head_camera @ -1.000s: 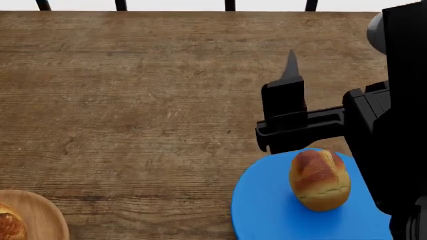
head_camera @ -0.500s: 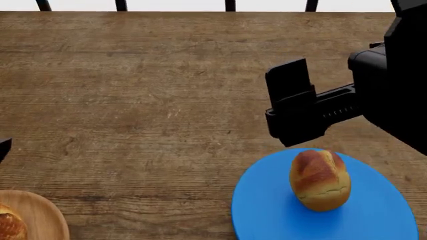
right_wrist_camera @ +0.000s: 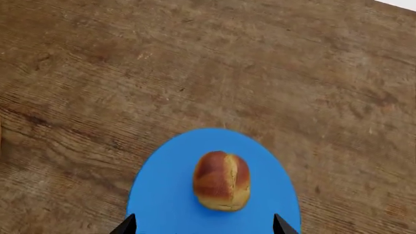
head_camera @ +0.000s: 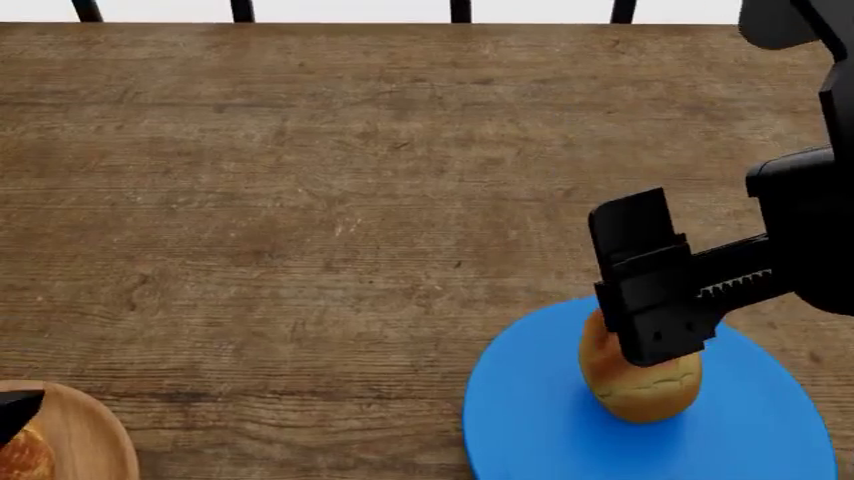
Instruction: Place all breads on the cutting board.
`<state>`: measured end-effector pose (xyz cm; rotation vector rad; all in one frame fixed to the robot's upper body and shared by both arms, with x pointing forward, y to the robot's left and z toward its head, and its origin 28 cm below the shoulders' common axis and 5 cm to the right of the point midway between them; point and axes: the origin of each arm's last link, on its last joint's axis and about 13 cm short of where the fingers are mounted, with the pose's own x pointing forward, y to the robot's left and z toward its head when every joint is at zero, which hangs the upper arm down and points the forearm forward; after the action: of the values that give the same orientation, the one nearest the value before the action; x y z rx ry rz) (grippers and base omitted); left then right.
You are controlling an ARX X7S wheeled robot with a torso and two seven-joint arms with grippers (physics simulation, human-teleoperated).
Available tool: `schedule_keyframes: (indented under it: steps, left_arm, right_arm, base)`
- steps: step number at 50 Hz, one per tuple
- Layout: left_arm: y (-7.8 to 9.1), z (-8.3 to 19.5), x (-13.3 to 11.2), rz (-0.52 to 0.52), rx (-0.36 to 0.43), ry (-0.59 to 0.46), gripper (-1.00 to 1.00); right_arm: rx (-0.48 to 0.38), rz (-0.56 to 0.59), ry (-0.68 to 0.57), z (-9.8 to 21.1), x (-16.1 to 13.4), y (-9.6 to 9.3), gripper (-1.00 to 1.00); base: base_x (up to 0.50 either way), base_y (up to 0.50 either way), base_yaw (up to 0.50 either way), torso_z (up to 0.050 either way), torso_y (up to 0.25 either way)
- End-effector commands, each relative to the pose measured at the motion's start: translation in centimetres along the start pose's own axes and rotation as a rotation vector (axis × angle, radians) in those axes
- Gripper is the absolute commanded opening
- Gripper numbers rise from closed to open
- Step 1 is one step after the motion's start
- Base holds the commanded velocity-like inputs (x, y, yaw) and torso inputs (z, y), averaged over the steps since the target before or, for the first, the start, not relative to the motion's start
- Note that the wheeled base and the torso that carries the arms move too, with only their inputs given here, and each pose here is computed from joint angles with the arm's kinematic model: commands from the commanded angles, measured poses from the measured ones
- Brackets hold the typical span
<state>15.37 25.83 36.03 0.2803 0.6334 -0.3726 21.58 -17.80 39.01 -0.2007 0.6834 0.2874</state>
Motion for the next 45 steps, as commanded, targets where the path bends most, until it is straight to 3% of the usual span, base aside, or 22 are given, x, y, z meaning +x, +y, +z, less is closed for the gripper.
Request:
schedule_keyframes:
  steps: [1, 13, 22, 45]
  left_arm:
    - [0.0, -0.6, 0.6, -0.02, 0.003, 0.035, 1.0]
    - [0.0, -1.4, 1.1, -0.035, 0.003, 0.043, 1.0]
    - [-0.3, -1.7, 1.8, -0.063, 0.022, 0.06, 1.0]
    - [-0.6, -2.7, 2.6, -0.089, 0.021, 0.069, 1.0]
  right_arm:
    - [0.022, -0.017, 0.06, 0.3, 1.6, -1.3, 1.0]
    - [0.017, -0.048, 0.099, 2.6, 3.5, -2.8, 1.0]
    - [-0.01, -0.054, 0.132, 3.1, 5.8, -2.8, 1.0]
    - [0.037, -0.014, 0.164, 4.3, 8.7, -3.1, 1.0]
  base:
    - [0.0, 0.0, 0.0, 0.0, 0.0]
    - [0.0, 0.0, 0.0, 0.0, 0.0]
    - [0.0, 0.0, 0.0, 0.0, 0.0]
    - [0.0, 0.0, 0.0, 0.0, 0.0]
